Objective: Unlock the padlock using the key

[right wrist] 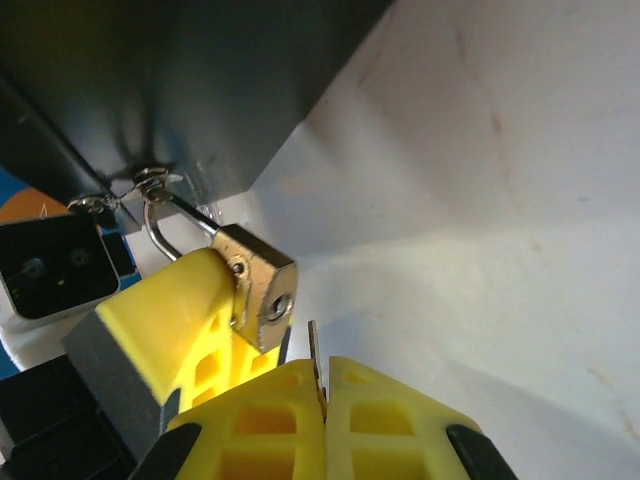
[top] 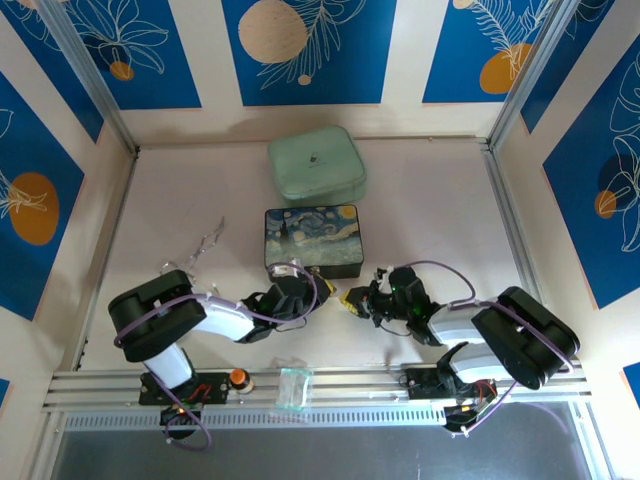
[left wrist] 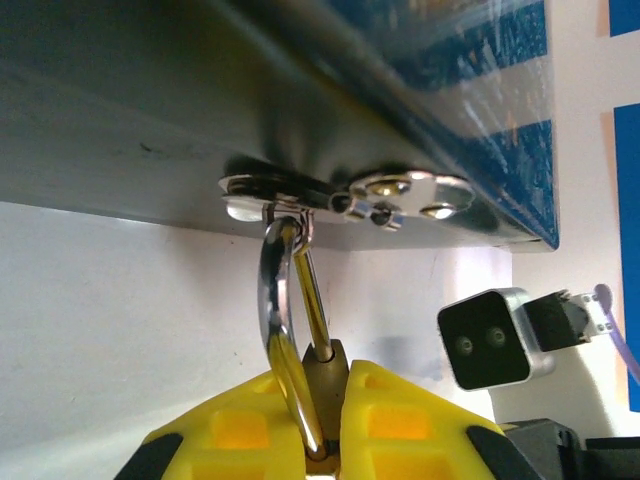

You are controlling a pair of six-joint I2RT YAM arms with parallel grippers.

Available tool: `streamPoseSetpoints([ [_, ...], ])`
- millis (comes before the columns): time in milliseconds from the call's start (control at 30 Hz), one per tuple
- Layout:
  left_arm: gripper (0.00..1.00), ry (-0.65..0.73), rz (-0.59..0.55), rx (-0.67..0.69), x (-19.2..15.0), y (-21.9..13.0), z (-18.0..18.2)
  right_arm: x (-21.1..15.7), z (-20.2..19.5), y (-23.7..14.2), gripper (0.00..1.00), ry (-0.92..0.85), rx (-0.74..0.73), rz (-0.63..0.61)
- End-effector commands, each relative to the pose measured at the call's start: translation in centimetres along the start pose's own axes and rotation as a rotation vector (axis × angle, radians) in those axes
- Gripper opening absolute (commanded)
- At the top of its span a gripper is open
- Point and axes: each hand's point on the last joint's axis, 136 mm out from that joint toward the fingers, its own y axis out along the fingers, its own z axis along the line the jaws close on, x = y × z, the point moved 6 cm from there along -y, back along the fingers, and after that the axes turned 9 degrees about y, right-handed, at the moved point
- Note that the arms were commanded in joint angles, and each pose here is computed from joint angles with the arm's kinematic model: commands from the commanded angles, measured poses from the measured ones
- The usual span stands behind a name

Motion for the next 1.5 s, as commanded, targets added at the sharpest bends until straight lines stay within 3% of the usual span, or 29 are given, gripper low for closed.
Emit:
streamPoseSetpoints([
  [0, 0.04, -0.085, -0.024, -0.088, 0.7, -0.7, -1.9, 0.1, 1.2, -0.3, 0.0, -0.024, 0.08, -0.025],
  [233, 0.01, -0.152, -0.043, -0.127, 1.2, -1.2, -2.6, 0.1, 2.5, -1.4, 0.0, -0.067, 0.166, -0.071],
  [667, 0.01, -0.212, -0.049, -0.198, 1.4, -1.4, -3.5, -0.2, 2.8, -1.5, 0.0, -0.097, 0.131, -0.058],
  [1467, 0.0, -0.26, -0.068, -0.19, 1.3, -1.6, -2.8, -0.6, 3.4, -0.7, 0.0, -0.082, 0.196, -0.031],
])
